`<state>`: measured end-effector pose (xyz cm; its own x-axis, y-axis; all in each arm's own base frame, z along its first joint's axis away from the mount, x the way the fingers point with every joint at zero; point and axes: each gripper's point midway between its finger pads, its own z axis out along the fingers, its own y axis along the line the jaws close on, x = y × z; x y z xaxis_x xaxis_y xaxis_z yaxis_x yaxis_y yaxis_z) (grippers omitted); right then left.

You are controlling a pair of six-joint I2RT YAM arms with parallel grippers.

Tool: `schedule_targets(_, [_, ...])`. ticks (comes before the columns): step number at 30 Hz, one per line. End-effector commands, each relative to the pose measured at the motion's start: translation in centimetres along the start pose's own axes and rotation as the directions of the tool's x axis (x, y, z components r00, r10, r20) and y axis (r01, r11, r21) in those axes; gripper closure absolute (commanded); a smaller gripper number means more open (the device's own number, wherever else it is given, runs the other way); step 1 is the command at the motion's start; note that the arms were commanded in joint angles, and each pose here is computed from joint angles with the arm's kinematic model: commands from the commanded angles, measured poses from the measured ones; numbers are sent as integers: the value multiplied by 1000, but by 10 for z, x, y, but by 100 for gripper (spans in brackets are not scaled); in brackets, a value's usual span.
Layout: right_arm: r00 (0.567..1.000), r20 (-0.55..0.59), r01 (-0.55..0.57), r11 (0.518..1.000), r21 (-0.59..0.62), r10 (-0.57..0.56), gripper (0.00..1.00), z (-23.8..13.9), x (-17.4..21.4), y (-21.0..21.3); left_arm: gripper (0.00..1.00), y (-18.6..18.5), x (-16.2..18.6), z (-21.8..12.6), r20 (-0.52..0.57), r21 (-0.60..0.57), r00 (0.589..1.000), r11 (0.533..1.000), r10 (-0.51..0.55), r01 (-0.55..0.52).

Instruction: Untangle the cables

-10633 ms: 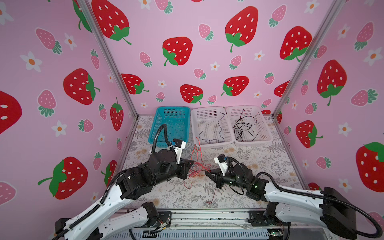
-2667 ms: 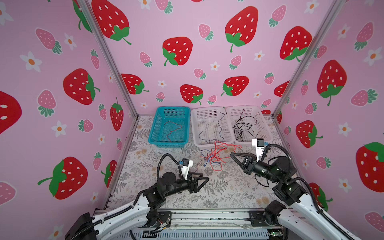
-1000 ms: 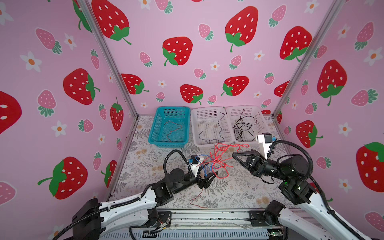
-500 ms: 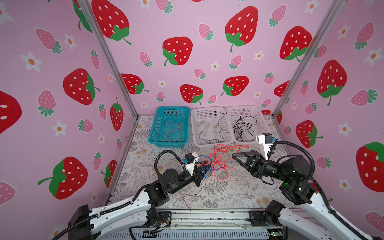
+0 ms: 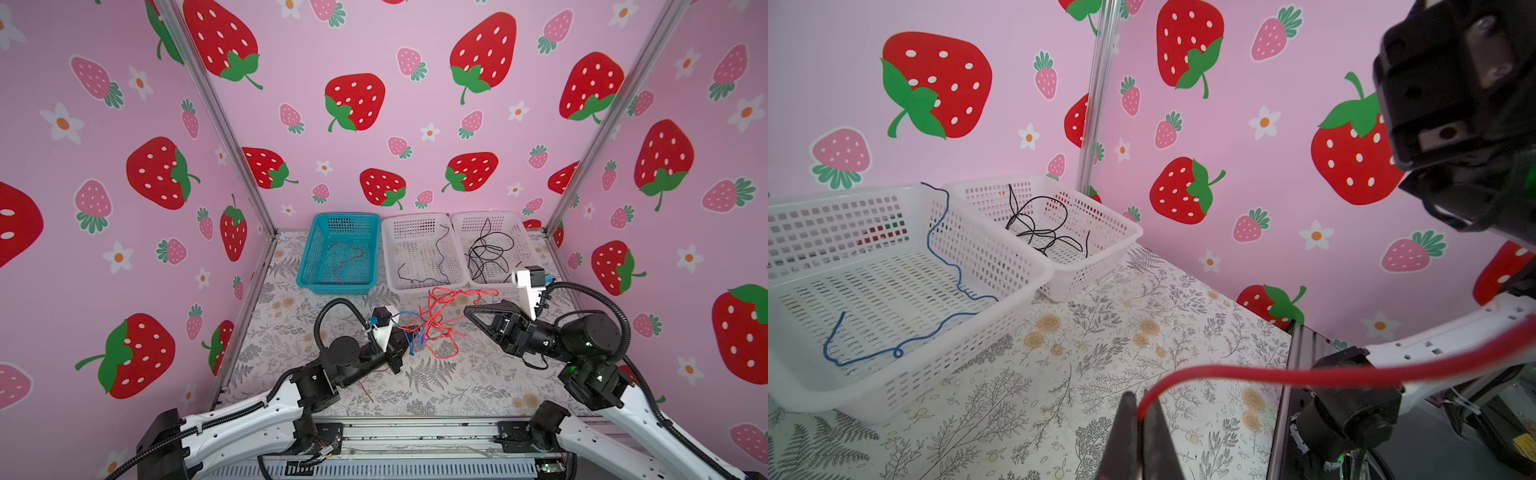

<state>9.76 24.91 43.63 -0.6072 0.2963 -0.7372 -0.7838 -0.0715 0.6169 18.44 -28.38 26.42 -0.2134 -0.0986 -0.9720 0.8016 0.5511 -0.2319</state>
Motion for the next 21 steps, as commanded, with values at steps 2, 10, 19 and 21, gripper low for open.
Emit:
schedule_targets(2, [994, 100, 49, 992, -113, -38, 100, -2, -34, 42, 100, 12, 15, 6, -69, -50, 997, 999, -23, 20])
schedule_targets(10, [982, 134, 145, 985, -88, -133, 100, -7, -57, 68, 100, 45, 54, 7, -216, -160, 970, 984, -116, 82])
schedule_targets(19, [974, 132, 169, 977, 131, -186, 100, -19, -45, 21, 100, 105, 12, -21, -154, -369, 973, 923, -173, 106])
schedule_targets(21, [977, 113, 160, 972, 171, -181, 100, -21, -35, 6, 100, 119, -10, -27, -123, -414, 976, 903, -179, 113])
